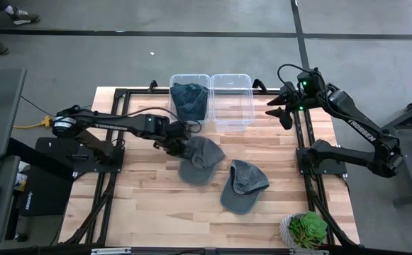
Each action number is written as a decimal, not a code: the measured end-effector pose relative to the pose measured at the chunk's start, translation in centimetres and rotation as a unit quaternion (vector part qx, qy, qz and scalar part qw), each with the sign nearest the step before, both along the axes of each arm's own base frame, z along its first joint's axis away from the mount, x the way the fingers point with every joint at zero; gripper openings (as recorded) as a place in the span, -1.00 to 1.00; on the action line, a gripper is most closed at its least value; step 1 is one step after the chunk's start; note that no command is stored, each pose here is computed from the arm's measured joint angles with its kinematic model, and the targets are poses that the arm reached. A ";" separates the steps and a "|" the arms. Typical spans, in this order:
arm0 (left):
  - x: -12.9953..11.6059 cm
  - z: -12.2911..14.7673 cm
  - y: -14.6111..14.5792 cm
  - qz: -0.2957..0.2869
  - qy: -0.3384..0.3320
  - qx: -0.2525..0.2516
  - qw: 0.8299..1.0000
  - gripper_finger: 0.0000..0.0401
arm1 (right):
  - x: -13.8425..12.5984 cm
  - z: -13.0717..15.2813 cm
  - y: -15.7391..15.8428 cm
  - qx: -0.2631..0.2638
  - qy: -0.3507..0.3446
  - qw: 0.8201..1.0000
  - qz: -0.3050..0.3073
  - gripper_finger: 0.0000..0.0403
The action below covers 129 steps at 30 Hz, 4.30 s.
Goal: Pick & Place hat
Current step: Put the left gray cap into the right transparent bin
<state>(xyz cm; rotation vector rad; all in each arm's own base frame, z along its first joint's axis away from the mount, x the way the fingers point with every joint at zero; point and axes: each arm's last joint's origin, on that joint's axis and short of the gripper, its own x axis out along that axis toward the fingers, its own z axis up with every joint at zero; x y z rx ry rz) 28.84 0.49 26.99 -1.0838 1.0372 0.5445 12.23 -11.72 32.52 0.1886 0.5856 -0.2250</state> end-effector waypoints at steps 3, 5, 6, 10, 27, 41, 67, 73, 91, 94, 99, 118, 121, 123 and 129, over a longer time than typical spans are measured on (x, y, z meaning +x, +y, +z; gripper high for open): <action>0.1 1.2 0.0 -0.003 -0.006 0.005 1.000 -1.00 | 0.0 0.1 0.0 -0.005 -0.003 1.000 0.001 -0.04; 0.2 1.6 0.1 -0.003 -0.010 0.014 1.000 -1.00 | 0.1 0.1 -0.1 -0.008 -0.006 1.000 0.002 -0.04; 0.2 1.6 0.1 0.000 -0.008 0.020 1.000 -1.00 | 0.1 0.2 -0.1 -0.009 -0.008 1.000 0.002 -0.04; -0.2 1.4 0.3 0.015 0.012 0.044 0.999 -1.00 | 0.1 0.2 -0.1 -0.009 -0.008 1.000 0.002 -0.04; 0.0 -0.9 0.2 0.049 0.104 0.097 0.989 0.01 | 0.0 0.1 0.0 -0.008 -0.002 1.000 0.005 -0.04; 0.5 -9.5 0.0 0.124 0.008 0.020 0.992 0.57 | 0.0 0.0 0.0 -0.001 -0.001 1.000 0.006 -0.04; -1.3 -14.1 -0.2 0.139 -0.112 -0.038 0.983 -0.76 | 0.0 0.0 0.0 0.007 -0.002 1.000 -0.003 -0.04; -1.1 -14.0 -0.3 0.125 -0.120 -0.042 0.984 -0.99 | 0.0 0.0 0.0 0.009 -0.002 1.000 -0.004 -0.04; -1.3 -10.0 -0.3 0.109 -0.220 -0.044 0.968 -1.00 | 1.4 0.8 1.0 0.062 -0.085 0.989 0.100 -0.04; -1.6 -9.0 -0.3 0.106 -0.241 -0.039 0.964 -1.00 | 2.8 1.1 1.4 0.065 -0.101 0.985 0.121 -0.04; -1.9 -7.9 -0.2 0.105 -0.264 -0.032 0.958 -1.00 | 5.5 0.9 1.7 0.103 -0.114 0.979 0.132 -0.04; -2.1 -4.2 -0.3 0.087 -0.387 -0.047 0.917 -1.00 | 9.1 -0.1 6.6 -0.215 -0.044 0.935 0.279 -0.04; -2.1 -4.1 -0.3 0.090 -0.394 -0.048 0.913 -1.00 | 9.4 -0.2 7.6 -0.277 -0.021 0.917 0.286 -0.04; -2.0 -3.7 -0.3 0.089 -0.413 -0.049 0.905 -1.00 | 9.5 -0.2 8.3 -0.308 -0.008 0.905 0.293 -0.04; -1.8 -3.2 -0.3 0.089 -0.434 -0.049 0.895 -1.00 | 10.2 -0.5 9.8 -0.361 0.013 0.885 0.295 -0.04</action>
